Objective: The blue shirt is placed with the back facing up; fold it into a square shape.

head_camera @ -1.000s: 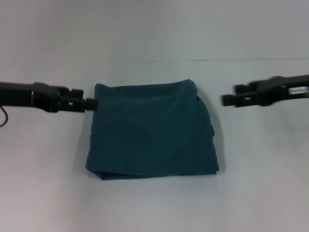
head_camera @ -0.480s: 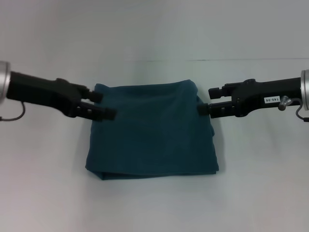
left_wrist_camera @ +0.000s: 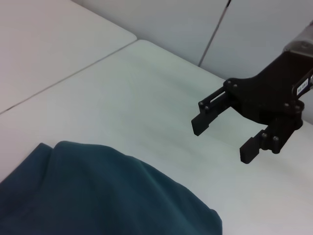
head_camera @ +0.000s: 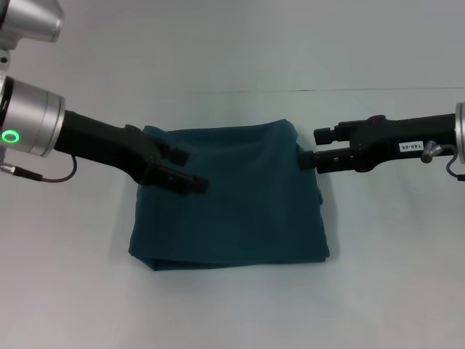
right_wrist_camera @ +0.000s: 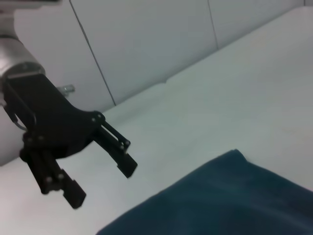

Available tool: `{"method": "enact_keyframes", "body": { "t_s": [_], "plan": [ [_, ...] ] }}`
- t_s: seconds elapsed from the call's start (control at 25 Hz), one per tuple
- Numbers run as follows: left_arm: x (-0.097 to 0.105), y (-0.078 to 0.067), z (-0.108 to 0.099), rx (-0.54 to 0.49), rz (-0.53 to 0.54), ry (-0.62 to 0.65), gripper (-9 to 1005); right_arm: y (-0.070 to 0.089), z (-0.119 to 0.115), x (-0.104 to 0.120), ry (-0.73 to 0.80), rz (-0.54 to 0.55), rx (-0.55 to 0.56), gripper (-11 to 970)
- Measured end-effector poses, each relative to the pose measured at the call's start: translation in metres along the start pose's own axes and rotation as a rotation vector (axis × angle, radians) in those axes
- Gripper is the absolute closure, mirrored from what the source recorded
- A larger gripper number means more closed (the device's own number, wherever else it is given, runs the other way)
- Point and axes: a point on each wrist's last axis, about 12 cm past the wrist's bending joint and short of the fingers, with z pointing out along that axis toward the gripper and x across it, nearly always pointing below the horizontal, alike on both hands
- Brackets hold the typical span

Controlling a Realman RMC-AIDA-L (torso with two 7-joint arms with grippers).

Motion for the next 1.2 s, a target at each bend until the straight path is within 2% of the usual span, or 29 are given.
{"method": "enact_keyframes", "body": {
  "t_s": [0.24,0.44,0.6,1.04,1.2],
  "plan": [
    [-0.003,-0.002,0.000,0.039,-0.063,0.016,183,0.003,-0.002,0.000,-0.022,0.021,-0.031,172],
    [0.004,-0.002,-0.001,0.081,-0.148,0.009,183,0.000,-0.003,0.003,-0.053,0.176,-0.030,172],
    [0.009,-0.001,0.001,0.082,-0.184,-0.011,183,0.001,-0.003,0.003,-0.092,0.230,-0.058,172],
    [0.023,-0.002,0.002,0.078,-0.186,-0.056,183,-0.002,-0.008,0.006,-0.082,0.230,-0.052,172],
    [0.023,-0.003,0.001,0.080,-0.166,-0.056,183,-0.001,-0.008,0.006,-0.057,0.178,-0.061,172]
  ]
}}
